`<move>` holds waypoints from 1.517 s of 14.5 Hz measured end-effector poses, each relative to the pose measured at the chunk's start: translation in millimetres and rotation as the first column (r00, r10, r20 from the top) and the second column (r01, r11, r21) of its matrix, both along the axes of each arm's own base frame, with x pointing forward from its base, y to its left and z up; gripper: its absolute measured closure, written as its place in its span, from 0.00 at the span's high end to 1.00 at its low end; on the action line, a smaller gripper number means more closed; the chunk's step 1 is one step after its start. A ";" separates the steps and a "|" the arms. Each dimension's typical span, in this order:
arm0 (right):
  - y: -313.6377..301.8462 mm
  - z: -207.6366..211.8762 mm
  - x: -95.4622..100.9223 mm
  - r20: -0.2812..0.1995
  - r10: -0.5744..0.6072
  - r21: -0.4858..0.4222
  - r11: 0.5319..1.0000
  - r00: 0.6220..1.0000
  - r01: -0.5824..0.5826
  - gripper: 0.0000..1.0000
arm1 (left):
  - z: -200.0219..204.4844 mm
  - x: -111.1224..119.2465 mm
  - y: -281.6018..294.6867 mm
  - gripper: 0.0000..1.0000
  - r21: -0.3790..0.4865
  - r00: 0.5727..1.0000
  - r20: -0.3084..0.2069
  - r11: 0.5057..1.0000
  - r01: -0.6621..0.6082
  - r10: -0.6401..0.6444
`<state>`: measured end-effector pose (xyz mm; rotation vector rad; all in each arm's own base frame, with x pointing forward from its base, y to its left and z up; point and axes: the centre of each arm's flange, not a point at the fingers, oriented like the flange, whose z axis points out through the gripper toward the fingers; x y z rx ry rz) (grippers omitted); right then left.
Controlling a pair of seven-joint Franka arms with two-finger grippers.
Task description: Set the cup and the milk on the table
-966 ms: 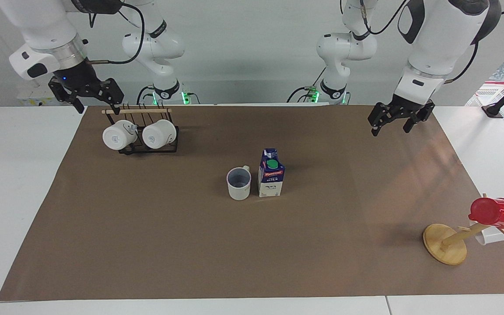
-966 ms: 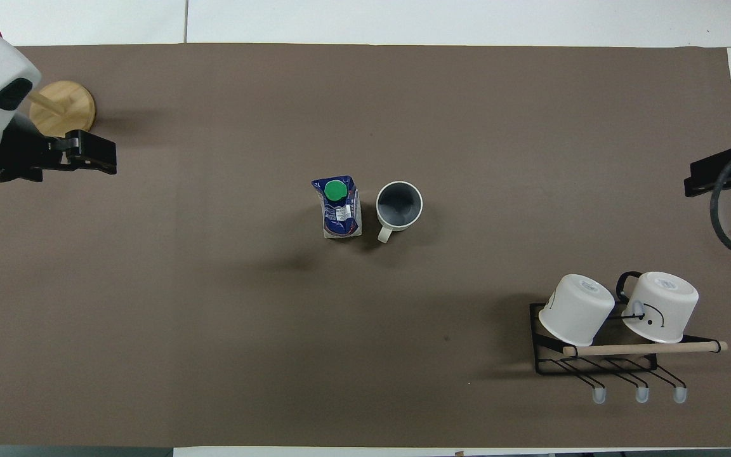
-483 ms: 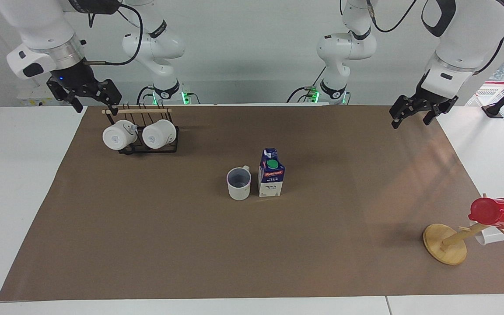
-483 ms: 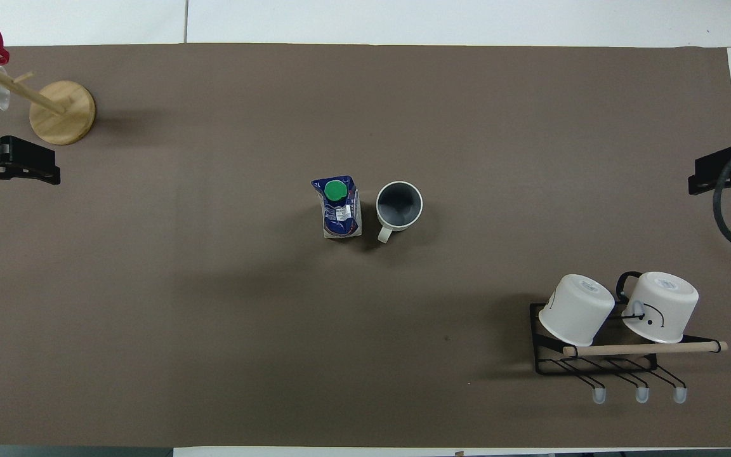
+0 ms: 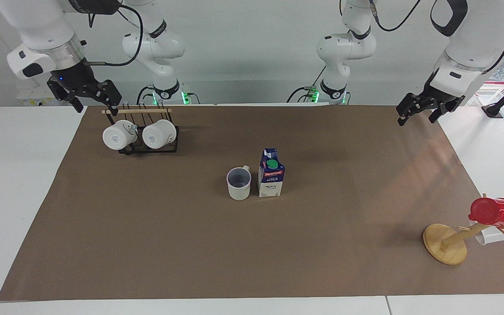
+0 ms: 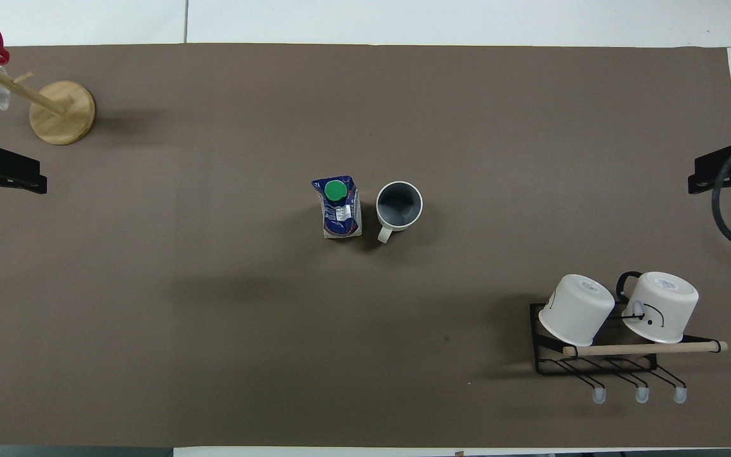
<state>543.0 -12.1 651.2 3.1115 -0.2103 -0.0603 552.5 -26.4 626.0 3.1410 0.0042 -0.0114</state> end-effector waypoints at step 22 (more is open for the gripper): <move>-0.7 -2.4 0.8 -0.006 0.079 0.003 0.997 0.997 -0.079 1.00 | 0.2 -4.9 -3.4 1.00 -0.002 0.997 -0.010 0.997 0.074 -0.074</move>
